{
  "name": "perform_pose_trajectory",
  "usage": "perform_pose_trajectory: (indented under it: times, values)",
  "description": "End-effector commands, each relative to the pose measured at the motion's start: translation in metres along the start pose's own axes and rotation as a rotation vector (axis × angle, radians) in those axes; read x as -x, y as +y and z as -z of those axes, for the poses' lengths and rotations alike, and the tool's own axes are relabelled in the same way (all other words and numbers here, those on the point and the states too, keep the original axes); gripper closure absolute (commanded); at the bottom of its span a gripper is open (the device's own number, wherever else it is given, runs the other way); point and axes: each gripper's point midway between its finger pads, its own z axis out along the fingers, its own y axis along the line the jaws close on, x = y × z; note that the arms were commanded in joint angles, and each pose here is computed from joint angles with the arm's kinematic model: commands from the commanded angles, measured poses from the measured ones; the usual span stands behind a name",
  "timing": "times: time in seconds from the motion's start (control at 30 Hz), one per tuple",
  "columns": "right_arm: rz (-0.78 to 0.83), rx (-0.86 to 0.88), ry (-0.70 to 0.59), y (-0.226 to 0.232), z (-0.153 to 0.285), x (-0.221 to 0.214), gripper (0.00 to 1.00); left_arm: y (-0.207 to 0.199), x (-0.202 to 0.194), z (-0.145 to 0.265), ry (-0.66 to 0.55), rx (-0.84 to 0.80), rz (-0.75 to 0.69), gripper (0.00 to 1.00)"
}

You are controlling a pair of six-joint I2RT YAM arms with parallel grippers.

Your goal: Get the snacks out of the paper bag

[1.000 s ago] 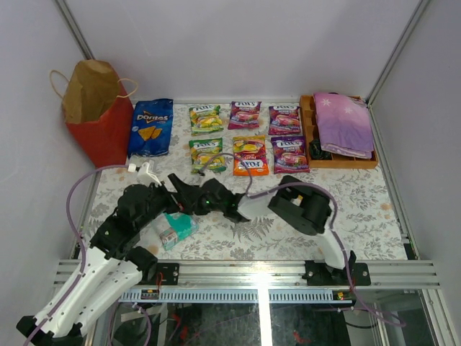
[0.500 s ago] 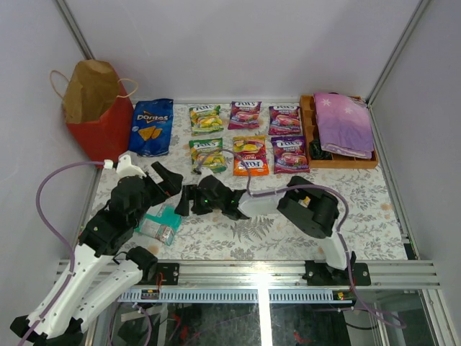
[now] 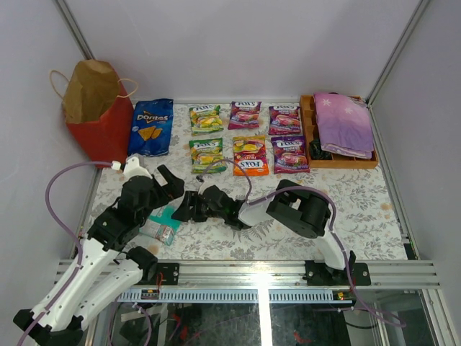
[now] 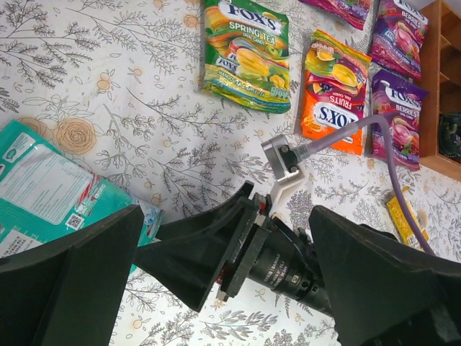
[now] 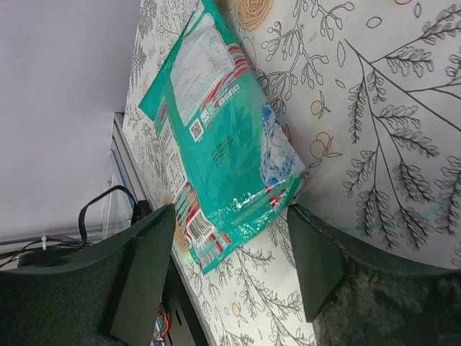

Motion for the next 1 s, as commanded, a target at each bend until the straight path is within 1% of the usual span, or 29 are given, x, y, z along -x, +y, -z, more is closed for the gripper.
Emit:
perform_pose_trajectory:
  times: [0.0,0.1,0.27,0.33,0.47,0.57,0.73,0.87,0.97]
  values:
    - [-0.009,-0.044,0.048,-0.011,-0.011,-0.017,0.33,0.000,0.004,0.000,-0.027,-0.012,0.011,0.00]
    - [0.000,-0.055,0.045,-0.013,-0.014,-0.016,0.49,0.001,0.007,0.003,-0.037,-0.010,0.009,0.00]
    - [0.038,-0.092,0.039,-0.015,-0.018,-0.012,0.87,0.003,0.019,0.009,-0.075,0.009,-0.008,0.00]
    - [0.064,-0.108,0.029,-0.014,-0.015,-0.006,0.99,0.005,0.025,0.010,-0.092,0.027,-0.018,0.00]
    - [0.159,-0.136,-0.039,0.002,0.013,0.019,1.00,0.005,0.037,0.012,-0.119,0.053,-0.041,0.00]
    - [0.216,-0.115,-0.059,0.017,0.043,0.038,1.00,0.000,0.045,0.013,-0.132,0.054,-0.057,0.00]
    - [0.244,-0.065,-0.005,0.027,0.113,0.053,1.00,-0.010,0.063,0.016,-0.167,0.044,-0.068,0.00]
    - [0.345,-0.144,0.065,0.030,0.176,0.051,1.00,-0.016,0.072,0.020,-0.185,0.028,-0.073,0.00]
    - [0.365,-0.194,0.090,0.045,0.224,0.054,1.00,-0.021,0.076,0.022,-0.185,0.012,-0.077,0.00]
